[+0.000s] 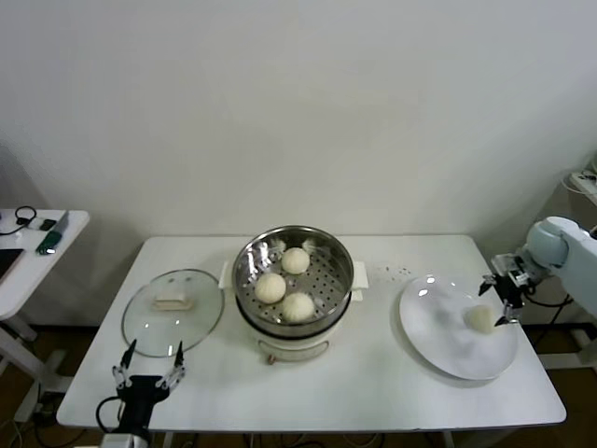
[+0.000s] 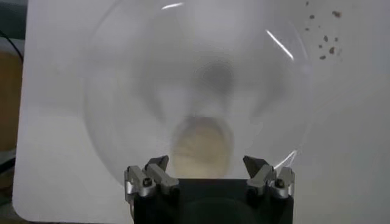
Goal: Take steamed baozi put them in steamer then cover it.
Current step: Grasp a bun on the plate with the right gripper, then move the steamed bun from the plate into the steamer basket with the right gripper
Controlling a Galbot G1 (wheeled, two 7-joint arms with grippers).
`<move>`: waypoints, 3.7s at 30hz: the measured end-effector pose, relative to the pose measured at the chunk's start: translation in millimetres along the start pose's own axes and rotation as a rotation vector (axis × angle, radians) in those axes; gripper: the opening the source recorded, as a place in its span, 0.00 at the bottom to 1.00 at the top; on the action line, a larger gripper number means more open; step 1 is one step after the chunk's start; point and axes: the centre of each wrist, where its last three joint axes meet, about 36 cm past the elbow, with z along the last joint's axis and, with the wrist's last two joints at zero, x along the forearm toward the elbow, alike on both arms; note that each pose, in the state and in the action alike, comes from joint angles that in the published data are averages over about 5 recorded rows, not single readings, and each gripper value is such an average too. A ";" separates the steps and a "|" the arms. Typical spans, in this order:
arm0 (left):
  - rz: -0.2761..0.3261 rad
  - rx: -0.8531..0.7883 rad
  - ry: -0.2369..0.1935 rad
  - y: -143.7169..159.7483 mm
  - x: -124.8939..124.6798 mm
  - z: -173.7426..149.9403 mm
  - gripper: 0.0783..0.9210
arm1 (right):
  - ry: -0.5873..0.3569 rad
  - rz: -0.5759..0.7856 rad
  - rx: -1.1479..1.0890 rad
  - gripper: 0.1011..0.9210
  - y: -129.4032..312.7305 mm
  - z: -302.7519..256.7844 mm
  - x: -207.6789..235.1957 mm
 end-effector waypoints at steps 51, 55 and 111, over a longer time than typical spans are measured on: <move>0.028 -0.003 0.009 -7.6 0.8 -0.8 0.88 | -0.115 0.056 -0.118 0.75 -37.5 -36.0 29.6; 0.042 -0.006 0.004 -10.8 2.0 -3.0 0.88 | -0.178 0.095 -0.122 0.76 -57.1 -67.2 64.9; 0.106 -0.038 -0.061 -8.6 0.7 -16.2 0.88 | -0.168 -0.076 0.096 0.75 -95.7 -409.2 84.0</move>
